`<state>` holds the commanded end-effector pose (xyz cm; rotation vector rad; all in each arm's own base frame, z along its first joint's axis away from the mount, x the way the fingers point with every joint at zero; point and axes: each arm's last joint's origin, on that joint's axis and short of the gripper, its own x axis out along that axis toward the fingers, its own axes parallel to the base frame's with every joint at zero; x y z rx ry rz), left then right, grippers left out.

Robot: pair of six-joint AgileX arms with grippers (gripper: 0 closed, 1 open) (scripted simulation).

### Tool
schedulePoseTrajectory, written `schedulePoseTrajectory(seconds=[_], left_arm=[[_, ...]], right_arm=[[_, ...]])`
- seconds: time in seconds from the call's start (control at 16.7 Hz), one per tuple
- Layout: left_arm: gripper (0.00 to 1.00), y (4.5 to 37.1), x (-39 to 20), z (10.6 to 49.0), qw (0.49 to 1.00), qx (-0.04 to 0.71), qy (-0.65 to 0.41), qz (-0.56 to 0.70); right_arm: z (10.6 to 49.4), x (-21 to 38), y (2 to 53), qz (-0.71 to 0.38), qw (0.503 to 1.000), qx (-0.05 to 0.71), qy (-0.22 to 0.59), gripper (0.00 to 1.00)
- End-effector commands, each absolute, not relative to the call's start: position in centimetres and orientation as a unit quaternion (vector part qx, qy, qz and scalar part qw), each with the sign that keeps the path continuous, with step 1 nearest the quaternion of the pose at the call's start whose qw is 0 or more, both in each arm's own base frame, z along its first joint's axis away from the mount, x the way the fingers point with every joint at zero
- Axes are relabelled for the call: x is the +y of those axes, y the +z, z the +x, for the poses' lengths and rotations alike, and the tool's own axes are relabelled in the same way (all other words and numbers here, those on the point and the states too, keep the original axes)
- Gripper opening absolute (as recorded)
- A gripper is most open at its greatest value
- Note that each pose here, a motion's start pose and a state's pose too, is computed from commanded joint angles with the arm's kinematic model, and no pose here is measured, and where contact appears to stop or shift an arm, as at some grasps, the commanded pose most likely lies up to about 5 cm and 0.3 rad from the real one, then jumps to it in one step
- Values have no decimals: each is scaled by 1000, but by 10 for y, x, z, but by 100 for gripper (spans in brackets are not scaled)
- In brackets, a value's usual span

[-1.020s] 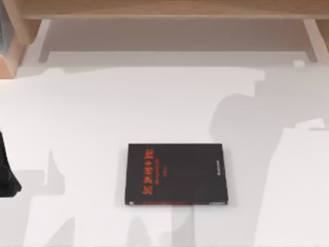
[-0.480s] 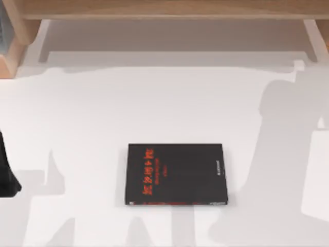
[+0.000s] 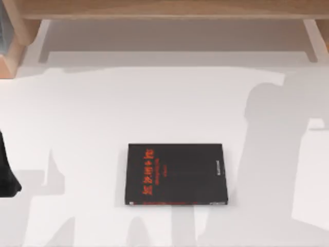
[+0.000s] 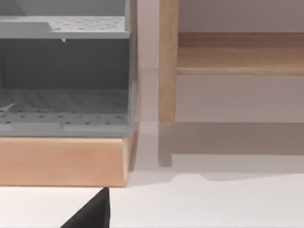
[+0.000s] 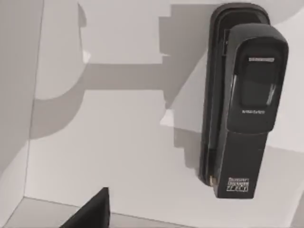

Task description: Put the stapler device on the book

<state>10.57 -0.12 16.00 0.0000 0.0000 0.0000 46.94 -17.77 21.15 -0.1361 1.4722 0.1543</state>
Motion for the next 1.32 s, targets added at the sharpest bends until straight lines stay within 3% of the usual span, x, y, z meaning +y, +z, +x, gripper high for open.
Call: schedulePoseTrajectory(seconds=[0.42,0.96,1.26,1.32], left_arm=[[100,160,-1,106,1000,0,0,0],[100,160,-1,106,1000,0,0,0],[100,160,-1,106,1000,0,0,0],[100,160,-1,106,1000,0,0,0]], right_arm=[[458,-175,233,-61,738,669,67,100],[483,-181,143,-62,739,668,69,100],[485,-181,135,-61,738,668,69,100],[485,-181,135,-61,738,668,69,92]])
